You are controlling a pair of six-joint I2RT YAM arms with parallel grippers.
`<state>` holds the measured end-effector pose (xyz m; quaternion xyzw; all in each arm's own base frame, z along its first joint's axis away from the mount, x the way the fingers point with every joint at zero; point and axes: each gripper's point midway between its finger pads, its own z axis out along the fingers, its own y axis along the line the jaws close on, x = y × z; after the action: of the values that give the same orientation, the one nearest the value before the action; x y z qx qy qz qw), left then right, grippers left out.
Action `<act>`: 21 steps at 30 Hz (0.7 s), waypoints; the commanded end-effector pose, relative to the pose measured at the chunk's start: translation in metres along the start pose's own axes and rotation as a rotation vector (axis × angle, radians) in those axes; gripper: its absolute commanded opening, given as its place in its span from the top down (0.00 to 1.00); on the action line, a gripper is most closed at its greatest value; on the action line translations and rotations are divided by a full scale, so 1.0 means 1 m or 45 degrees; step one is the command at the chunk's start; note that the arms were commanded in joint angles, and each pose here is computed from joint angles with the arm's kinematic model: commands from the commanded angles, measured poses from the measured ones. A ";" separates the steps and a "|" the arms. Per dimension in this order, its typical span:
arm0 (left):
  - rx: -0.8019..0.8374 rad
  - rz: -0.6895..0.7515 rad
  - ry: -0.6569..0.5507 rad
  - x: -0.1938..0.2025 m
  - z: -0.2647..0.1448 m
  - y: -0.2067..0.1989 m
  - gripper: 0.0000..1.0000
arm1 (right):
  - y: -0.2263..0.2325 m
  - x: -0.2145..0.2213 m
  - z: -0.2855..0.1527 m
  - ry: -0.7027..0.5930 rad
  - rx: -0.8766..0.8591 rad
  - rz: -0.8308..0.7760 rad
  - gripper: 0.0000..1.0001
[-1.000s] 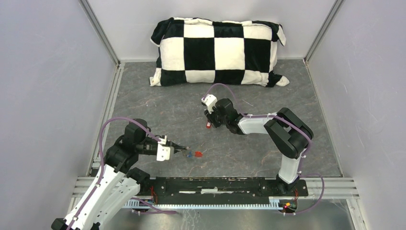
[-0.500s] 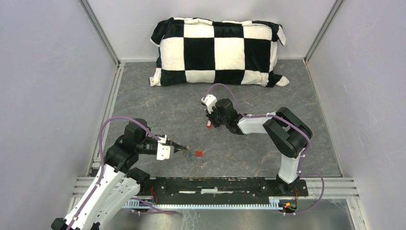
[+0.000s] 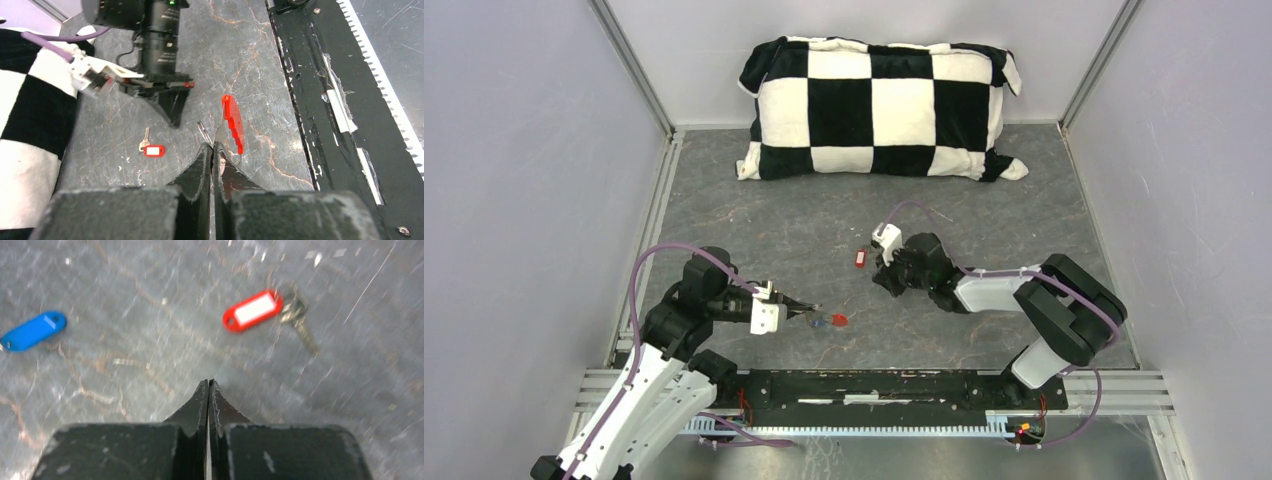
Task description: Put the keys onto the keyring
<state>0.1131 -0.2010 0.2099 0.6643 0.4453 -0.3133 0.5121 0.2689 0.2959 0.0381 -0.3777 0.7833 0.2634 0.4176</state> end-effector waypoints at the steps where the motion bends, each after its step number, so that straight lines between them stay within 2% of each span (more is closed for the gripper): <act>1: -0.013 0.038 -0.076 -0.025 -0.003 0.007 0.98 | 0.008 0.000 -0.014 -0.073 -0.021 0.049 0.96; 3: -0.003 0.032 -0.081 -0.024 -0.002 0.006 0.98 | -0.004 -0.009 -0.015 -0.092 0.068 0.029 0.67; 5: 0.003 0.023 -0.084 -0.025 -0.001 0.007 0.98 | -0.014 -0.026 -0.013 -0.129 0.125 -0.001 0.55; 7: -0.001 0.012 -0.084 -0.026 -0.001 0.009 0.98 | -0.020 -0.042 -0.006 -0.152 0.151 -0.017 0.48; 11: -0.009 -0.008 -0.077 -0.026 -0.001 0.012 0.98 | -0.032 -0.072 0.005 -0.226 0.213 -0.023 0.46; 14: -0.019 -0.039 -0.089 -0.029 -0.001 0.015 0.98 | -0.045 -0.114 -0.027 -0.523 0.350 0.002 0.39; 15: -0.019 -0.045 -0.092 -0.030 -0.001 0.015 0.98 | -0.051 -0.124 -0.037 -0.604 0.400 0.056 0.08; 16: -0.020 -0.047 -0.091 -0.031 -0.001 0.016 0.98 | -0.059 -0.118 -0.037 -0.590 0.454 0.133 0.02; 17: -0.025 -0.043 -0.092 -0.033 -0.001 0.017 0.98 | -0.062 -0.110 -0.028 -0.558 0.465 0.173 0.02; 19: -0.034 -0.035 -0.087 -0.034 -0.002 0.019 0.98 | -0.059 -0.101 0.009 -0.343 0.357 0.020 0.02; 21: -0.038 -0.032 -0.088 -0.035 -0.003 0.020 0.98 | -0.062 -0.096 0.028 -0.208 0.333 -0.003 0.02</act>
<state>0.1169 -0.2048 0.2194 0.6456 0.4645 -0.3318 0.5073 0.3402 0.2967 0.1112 -0.2632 0.7530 0.2157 0.5632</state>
